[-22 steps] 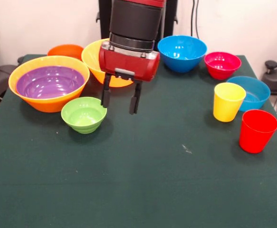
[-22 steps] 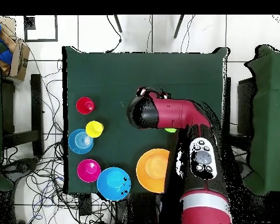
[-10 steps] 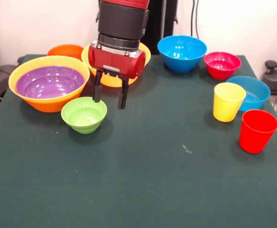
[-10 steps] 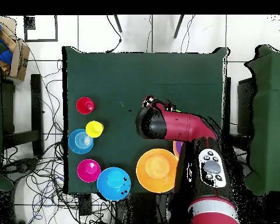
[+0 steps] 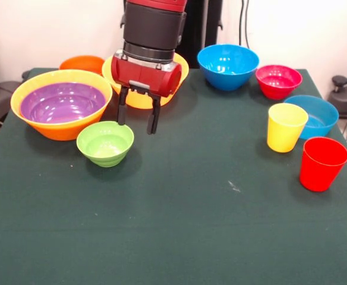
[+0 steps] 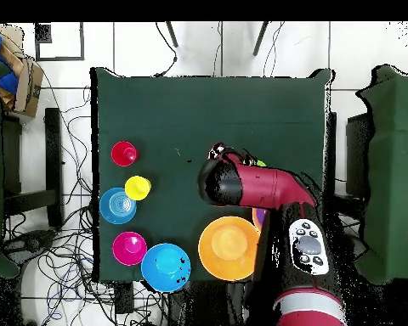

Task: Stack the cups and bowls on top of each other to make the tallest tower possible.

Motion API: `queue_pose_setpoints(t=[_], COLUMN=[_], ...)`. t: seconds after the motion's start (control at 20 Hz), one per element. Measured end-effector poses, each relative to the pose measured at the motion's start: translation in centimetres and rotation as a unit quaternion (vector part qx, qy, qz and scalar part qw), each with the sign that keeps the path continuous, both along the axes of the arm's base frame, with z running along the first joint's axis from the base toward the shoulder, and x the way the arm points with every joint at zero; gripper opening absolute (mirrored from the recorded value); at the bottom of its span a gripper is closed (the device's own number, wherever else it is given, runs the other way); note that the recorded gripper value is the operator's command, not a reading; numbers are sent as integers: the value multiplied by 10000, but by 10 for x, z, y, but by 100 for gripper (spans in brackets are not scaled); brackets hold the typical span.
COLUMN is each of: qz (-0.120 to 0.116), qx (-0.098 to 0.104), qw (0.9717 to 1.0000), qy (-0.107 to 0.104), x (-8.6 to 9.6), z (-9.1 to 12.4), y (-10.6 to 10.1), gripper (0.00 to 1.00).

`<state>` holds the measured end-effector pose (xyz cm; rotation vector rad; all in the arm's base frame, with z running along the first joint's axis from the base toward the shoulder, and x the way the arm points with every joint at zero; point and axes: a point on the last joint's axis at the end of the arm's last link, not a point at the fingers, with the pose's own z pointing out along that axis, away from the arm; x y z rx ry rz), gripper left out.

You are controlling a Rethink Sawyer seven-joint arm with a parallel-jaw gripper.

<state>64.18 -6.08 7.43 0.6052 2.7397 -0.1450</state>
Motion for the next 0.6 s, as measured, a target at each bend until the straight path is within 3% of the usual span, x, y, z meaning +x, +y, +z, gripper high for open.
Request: queue_pose_setpoints(t=[0.6], qz=[-98], qx=[-36], qw=[9999], qy=[18], x=[-3], z=[0], y=[-14], gripper=[100])
